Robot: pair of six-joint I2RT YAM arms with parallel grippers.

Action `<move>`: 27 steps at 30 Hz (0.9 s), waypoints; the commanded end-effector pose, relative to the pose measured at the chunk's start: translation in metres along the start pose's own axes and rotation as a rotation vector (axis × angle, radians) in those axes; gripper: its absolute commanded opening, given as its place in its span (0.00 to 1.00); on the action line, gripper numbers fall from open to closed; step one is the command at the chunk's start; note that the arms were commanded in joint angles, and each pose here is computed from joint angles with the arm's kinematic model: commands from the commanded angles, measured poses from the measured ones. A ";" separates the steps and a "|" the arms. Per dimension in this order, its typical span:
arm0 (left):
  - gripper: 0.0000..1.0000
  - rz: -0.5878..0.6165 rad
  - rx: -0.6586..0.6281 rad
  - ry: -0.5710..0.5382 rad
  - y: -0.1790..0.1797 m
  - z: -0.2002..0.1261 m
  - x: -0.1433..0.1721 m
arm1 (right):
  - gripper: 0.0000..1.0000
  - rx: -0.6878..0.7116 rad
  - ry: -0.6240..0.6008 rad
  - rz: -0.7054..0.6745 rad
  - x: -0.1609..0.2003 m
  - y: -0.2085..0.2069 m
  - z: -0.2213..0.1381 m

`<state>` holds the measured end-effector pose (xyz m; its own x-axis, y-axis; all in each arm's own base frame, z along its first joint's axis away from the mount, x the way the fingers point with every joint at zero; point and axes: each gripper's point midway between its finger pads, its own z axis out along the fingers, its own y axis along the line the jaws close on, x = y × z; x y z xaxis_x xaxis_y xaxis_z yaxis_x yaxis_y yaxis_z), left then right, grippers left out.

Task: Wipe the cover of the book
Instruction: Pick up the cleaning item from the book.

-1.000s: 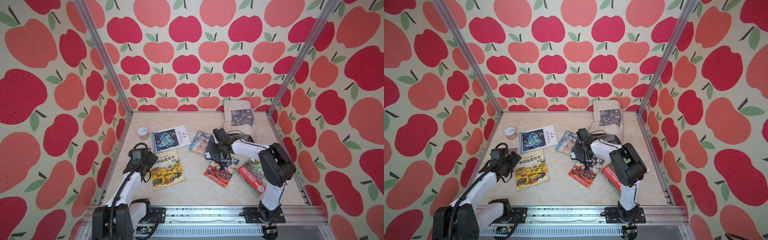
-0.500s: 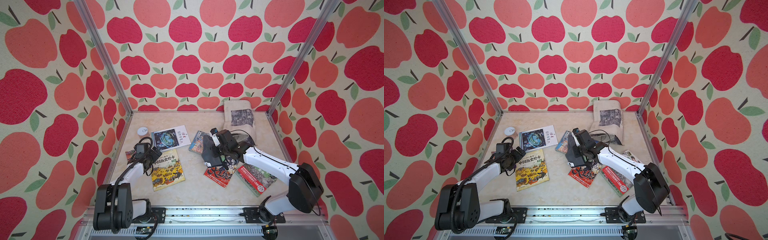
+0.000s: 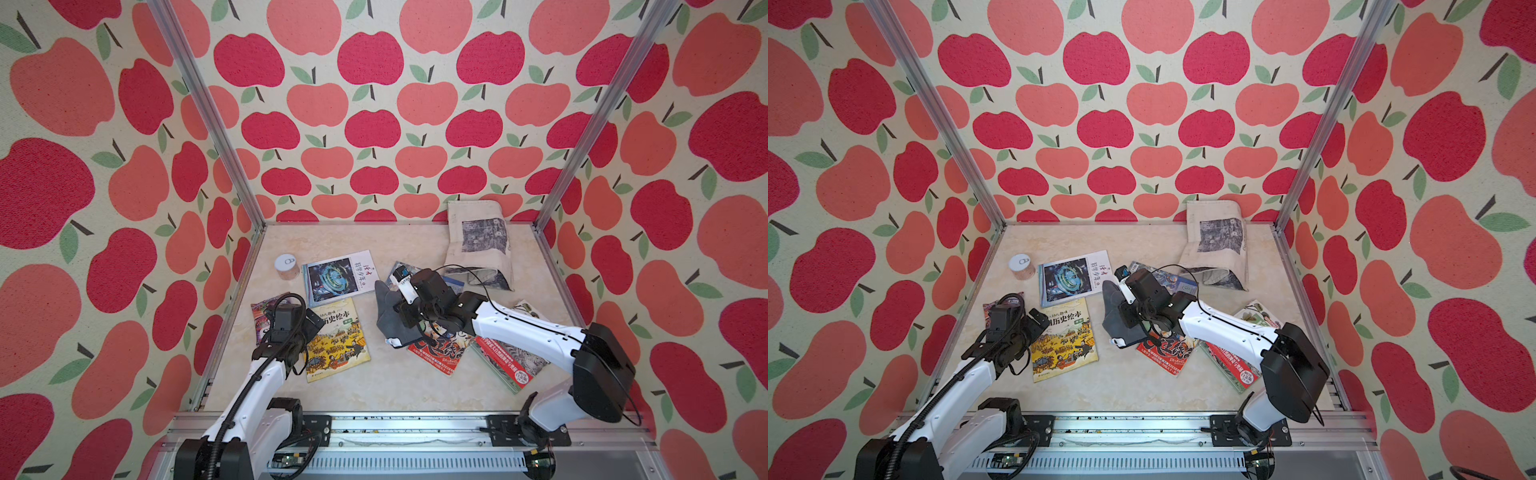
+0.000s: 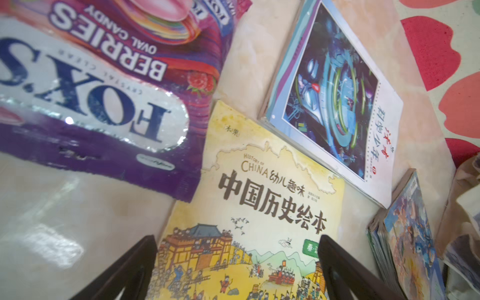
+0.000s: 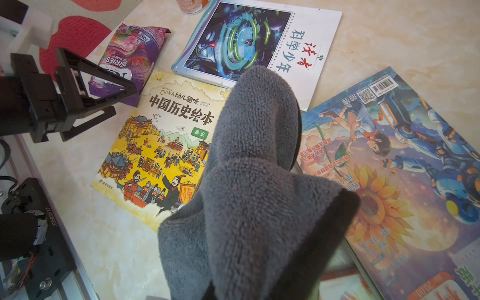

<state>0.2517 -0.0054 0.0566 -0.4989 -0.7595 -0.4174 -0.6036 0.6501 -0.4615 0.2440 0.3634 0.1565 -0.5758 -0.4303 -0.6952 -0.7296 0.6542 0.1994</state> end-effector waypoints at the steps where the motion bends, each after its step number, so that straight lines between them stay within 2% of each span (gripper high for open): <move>1: 0.99 -0.054 -0.080 -0.003 0.022 0.004 0.006 | 0.00 -0.044 -0.049 -0.009 -0.015 0.008 0.006; 7: 0.99 -0.065 -0.070 0.005 0.022 0.021 0.008 | 0.00 -0.127 -0.035 0.011 -0.015 0.020 0.049; 13: 0.99 -0.069 -0.043 0.030 0.017 0.031 0.010 | 0.00 -0.236 0.095 0.071 0.013 0.043 0.122; 16: 0.99 -0.056 -0.018 0.045 0.011 0.032 0.012 | 0.00 -0.339 0.127 0.114 0.025 0.068 0.140; 19: 0.99 -0.018 -0.002 0.104 0.005 0.035 0.020 | 0.00 -0.401 0.153 0.160 0.041 0.081 0.139; 23: 0.99 0.049 -0.006 0.194 0.000 0.034 0.039 | 0.00 -0.400 0.173 0.179 0.064 0.077 0.127; 27: 0.99 0.080 0.011 0.226 -0.007 0.031 0.056 | 0.00 -0.361 0.173 0.177 0.074 0.068 0.109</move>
<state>0.2820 -0.0212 0.0397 -0.5423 -0.7215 -0.4304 -0.5501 0.6922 -0.4672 0.2142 0.4493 0.0367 -0.7275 -0.4325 -0.5326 -0.6846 0.5084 0.5223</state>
